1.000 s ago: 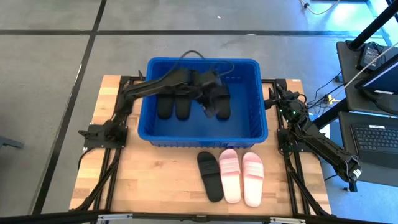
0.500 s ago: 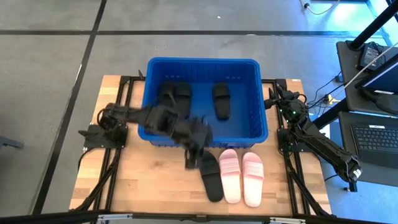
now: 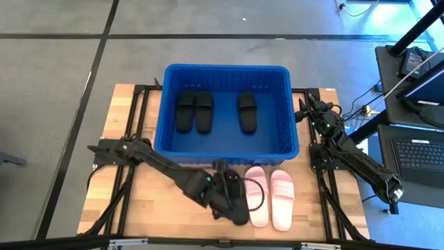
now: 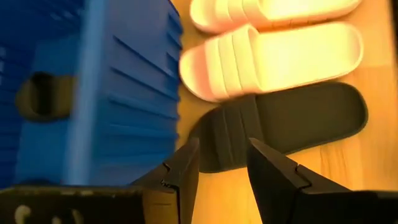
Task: Pick and place slides into bin
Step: Put the black slide into the blue bin
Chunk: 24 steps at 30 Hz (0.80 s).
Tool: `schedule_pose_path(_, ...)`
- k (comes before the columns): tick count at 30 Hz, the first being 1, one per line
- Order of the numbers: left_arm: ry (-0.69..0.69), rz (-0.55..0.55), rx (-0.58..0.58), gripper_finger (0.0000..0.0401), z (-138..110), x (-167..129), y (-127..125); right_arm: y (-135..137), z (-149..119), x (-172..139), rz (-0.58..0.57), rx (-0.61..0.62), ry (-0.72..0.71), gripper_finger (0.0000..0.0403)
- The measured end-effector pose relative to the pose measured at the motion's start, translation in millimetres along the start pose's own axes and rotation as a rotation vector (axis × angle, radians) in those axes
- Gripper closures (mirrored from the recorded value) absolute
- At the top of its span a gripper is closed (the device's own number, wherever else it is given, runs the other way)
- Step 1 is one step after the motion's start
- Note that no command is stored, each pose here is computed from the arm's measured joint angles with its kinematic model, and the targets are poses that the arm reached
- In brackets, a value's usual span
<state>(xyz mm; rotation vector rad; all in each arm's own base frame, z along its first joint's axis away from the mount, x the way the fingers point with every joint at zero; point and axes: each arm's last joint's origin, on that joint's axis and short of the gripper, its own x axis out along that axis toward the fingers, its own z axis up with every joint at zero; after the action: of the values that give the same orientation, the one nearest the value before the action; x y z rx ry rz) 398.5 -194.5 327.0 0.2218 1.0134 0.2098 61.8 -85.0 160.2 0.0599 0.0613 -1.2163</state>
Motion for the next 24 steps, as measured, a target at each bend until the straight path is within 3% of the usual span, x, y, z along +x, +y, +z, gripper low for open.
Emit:
schedule_pose_path(4, 0.040, -0.015, -0.019, 0.0275, -3.3, 21.1, -17.6, 0.1, 0.0, 0.0, 0.002, 0.000, 0.000, 0.0210)
schedule_pose_path(13, 0.034, -0.038, -0.033, 0.0273, -2.7, 19.6, -20.1, 0.1, 0.1, 0.0, 0.005, -0.051, -0.001, 0.0210)
schedule_pose_path(24, 0.053, -0.094, -0.010, 0.0193, -5.4, 16.8, -26.6, 0.2, 0.0, 0.0, 0.008, -0.074, 0.000, 0.0210)
